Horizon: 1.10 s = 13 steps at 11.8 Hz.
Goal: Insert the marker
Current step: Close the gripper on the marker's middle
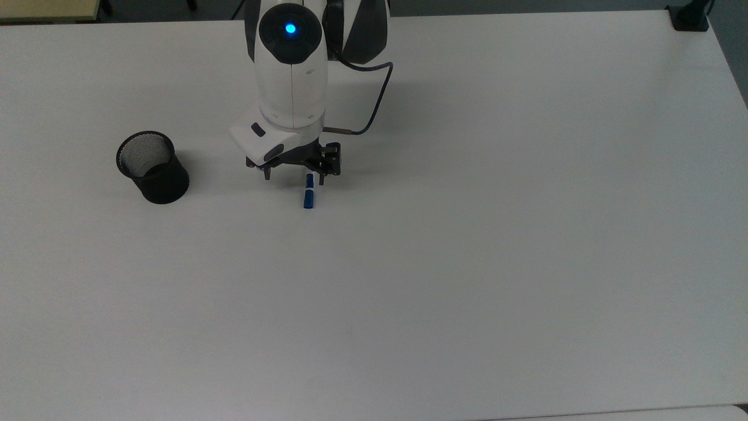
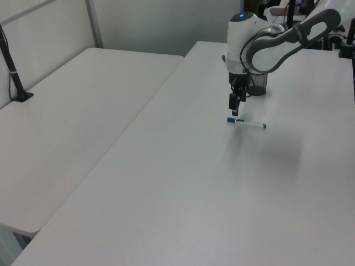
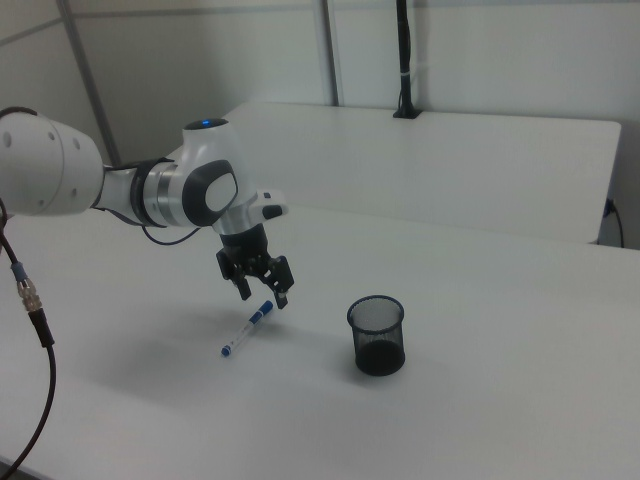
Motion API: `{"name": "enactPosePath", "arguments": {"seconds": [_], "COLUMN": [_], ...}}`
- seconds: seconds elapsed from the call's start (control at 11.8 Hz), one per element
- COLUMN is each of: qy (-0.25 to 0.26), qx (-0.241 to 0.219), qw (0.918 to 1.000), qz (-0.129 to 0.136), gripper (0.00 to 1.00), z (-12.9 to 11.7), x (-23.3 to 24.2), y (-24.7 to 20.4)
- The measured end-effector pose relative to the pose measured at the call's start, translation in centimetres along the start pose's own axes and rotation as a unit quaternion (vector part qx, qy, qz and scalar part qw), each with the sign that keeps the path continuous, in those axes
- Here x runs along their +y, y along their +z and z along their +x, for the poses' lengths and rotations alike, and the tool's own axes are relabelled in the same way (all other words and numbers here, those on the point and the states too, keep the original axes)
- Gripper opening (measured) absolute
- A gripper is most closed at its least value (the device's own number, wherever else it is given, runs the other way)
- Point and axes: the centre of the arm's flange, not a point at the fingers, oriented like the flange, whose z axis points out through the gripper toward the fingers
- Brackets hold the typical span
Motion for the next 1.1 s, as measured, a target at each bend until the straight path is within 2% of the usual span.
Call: {"name": "enactPosePath", "arguments": {"seconds": [0.08,0.25,0.68,0.76,0.93,1.01,1.1], "qy": [0.005,0.019,0.030,0.030,0.029,0.029,0.030], "qx": [0.001,0.004,0.004,0.003,0.003,0.003,0.003], "qw": [1.0000,0.9998,0.9995,0.9996,0.9996,0.9996,0.9995], "qz": [0.001,0.002,0.004,0.004,0.004,0.004,0.004], "gripper": [0.85,0.58,0.53,0.43,0.40,0.33,0.22], "z": [0.1,0.3,0.6,0.6,0.6,0.6,0.6], "x": [-0.1,-0.2,-0.5,-0.5,-0.6,-0.6,-0.6], "y": [0.4,1.2,2.9,3.1,3.2,3.2,3.1]}}
